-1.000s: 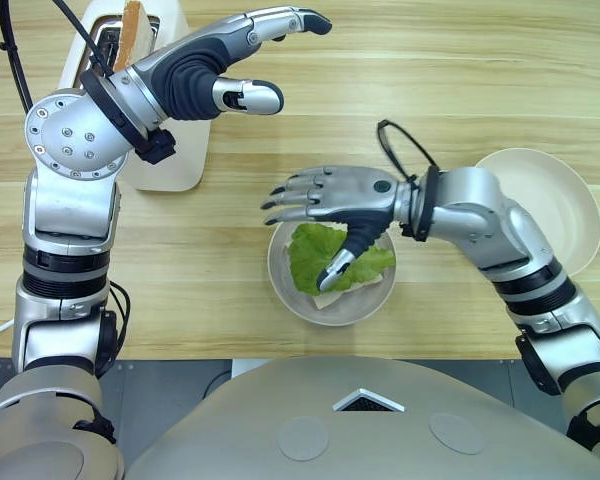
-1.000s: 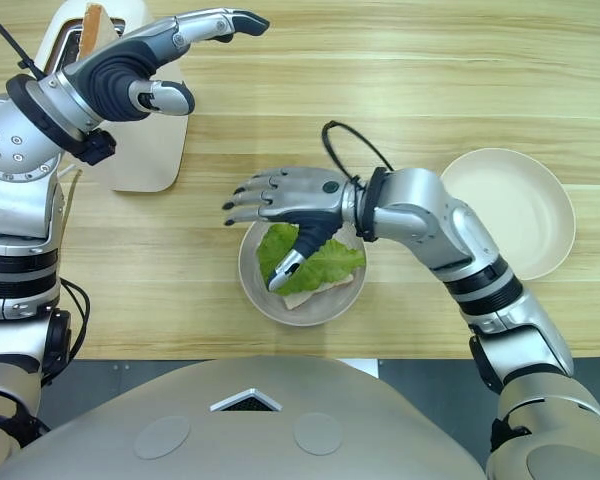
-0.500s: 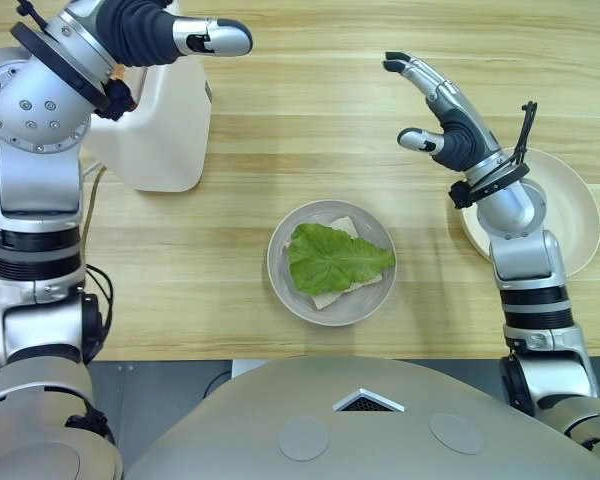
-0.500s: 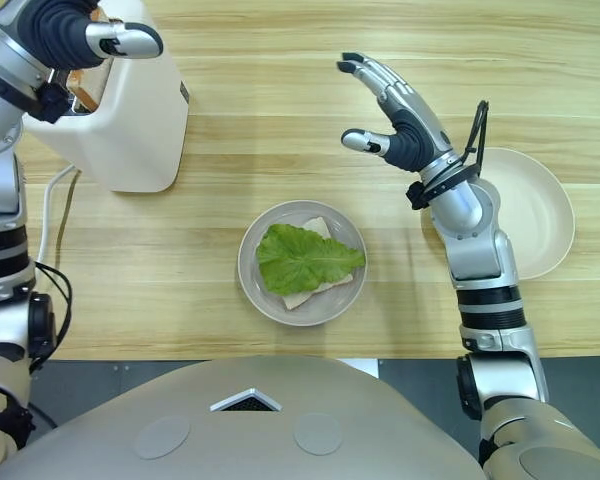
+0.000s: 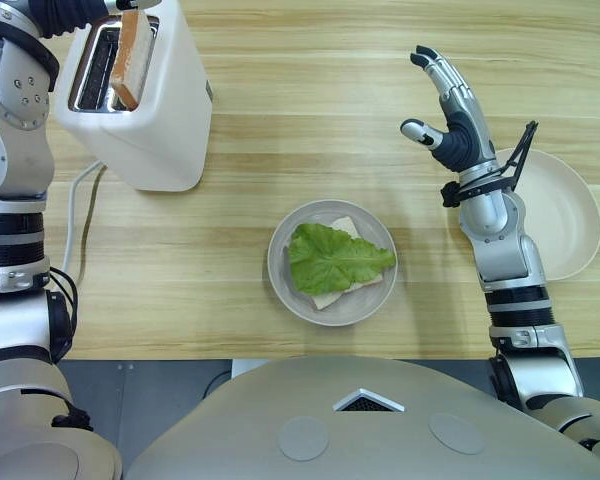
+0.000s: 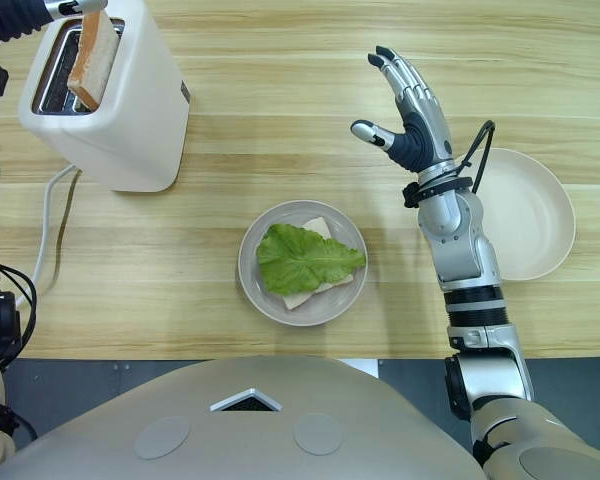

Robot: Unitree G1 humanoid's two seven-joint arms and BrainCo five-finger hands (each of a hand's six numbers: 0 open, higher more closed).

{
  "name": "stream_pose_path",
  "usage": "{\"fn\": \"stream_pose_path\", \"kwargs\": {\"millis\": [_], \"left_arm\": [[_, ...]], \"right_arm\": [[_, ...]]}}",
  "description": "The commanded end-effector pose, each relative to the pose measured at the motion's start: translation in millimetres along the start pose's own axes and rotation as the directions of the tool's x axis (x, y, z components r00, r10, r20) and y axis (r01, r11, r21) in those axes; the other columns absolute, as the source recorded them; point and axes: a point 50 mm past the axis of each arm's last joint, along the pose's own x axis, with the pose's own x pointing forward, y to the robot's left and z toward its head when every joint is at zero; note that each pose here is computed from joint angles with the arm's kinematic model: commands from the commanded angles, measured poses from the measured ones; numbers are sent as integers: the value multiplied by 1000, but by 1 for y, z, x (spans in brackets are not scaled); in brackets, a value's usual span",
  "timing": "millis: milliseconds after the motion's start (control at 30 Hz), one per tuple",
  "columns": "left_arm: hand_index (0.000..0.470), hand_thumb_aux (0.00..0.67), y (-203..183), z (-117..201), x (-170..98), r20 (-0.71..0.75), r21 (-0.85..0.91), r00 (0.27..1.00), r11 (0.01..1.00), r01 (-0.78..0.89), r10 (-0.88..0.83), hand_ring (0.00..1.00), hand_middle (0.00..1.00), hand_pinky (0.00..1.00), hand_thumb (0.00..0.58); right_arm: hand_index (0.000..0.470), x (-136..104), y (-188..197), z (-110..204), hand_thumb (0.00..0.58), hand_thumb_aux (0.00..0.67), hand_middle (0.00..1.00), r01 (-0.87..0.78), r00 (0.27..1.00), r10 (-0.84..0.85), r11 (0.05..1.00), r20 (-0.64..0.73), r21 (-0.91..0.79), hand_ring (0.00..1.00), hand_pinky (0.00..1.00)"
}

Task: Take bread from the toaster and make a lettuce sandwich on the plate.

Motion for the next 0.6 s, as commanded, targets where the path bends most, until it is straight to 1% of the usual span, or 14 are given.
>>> {"fn": "stream_pose_path", "kwargs": {"millis": [33,67,100,133,167,233,267,433,600], "left_arm": [[0,0,-12,-1,0,-36,-4,997,997,75,-75,0,0,0,0],[7,11,-14,-2,0,-38,-4,995,996,89,-89,0,0,0,18],[7,11,-15,-2,0,-39,-6,994,994,106,-106,0,0,0,18],[0,0,-17,-3,0,-42,-6,991,992,123,-123,0,0,0,0],[0,0,-17,-5,-2,-44,-5,989,990,138,-138,0,0,0,0],[11,16,-15,-8,-5,-47,-3,985,986,167,-167,0,0,0,27],[0,0,-12,-9,-6,-45,-2,983,984,180,-179,0,0,0,0],[0,0,0,-4,-8,-20,21,973,973,229,-229,0,0,0,0],[0,0,14,-5,-9,-26,70,967,964,255,-254,0,0,0,0]], "right_arm": [[0,-3,3,1,0,0,0,-11,1000,11,1000,8,-27,0,0],[0,-4,3,1,0,0,0,-12,1000,13,999,7,-29,0,0],[0,-5,4,1,0,0,0,-15,1000,15,999,6,-33,0,0],[0,-6,5,0,0,0,0,-16,1000,16,999,3,-36,0,0],[0,-6,5,-1,0,0,0,-18,1000,18,999,0,-41,0,0],[0,-8,6,-3,0,0,0,-19,1000,19,999,-8,-46,0,0],[0,-8,5,-4,0,0,0,-18,1000,18,999,-12,-48,0,0],[0,-12,5,-9,0,0,0,-18,999,16,997,-31,-75,0,0],[0,-17,5,-12,0,0,0,-17,999,12,994,-47,-104,0,0]]}}
